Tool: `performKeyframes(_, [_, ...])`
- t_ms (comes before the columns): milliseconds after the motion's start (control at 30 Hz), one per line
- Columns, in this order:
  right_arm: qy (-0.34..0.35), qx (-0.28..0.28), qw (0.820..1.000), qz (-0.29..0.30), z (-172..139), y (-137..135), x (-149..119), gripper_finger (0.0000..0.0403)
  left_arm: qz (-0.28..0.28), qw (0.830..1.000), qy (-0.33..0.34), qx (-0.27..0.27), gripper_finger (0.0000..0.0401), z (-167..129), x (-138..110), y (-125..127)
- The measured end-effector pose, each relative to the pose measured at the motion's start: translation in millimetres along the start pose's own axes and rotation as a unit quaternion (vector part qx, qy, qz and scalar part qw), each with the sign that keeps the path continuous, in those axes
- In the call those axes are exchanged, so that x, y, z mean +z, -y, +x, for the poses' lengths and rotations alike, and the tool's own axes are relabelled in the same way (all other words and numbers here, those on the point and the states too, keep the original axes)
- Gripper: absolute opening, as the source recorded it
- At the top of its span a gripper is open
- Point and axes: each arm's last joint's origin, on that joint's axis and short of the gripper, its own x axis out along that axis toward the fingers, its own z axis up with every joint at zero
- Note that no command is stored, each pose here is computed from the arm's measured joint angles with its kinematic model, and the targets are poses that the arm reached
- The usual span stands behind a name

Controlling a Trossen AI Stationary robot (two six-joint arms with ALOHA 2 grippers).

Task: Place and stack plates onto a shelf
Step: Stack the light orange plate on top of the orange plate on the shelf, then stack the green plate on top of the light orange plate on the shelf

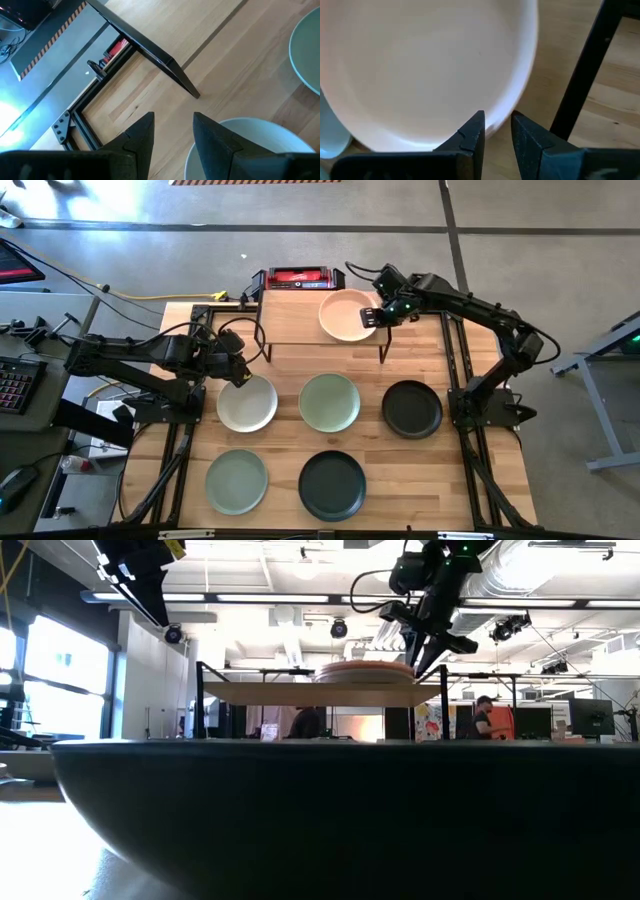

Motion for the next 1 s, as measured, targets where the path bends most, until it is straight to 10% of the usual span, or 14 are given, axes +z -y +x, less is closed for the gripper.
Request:
performKeyframes(533, [0.055,0.027,0.998,-0.008,-31,-13,14,0.0071,0.009,1.000,-0.003,-0.004,0.0126,0,0,0])
performKeyframes(1000, [0.053,0.128,0.985,-0.104,-66,-72,-17,0.0071,0.049,0.981,-0.115,-0.146,0.0126,1,-19,17])
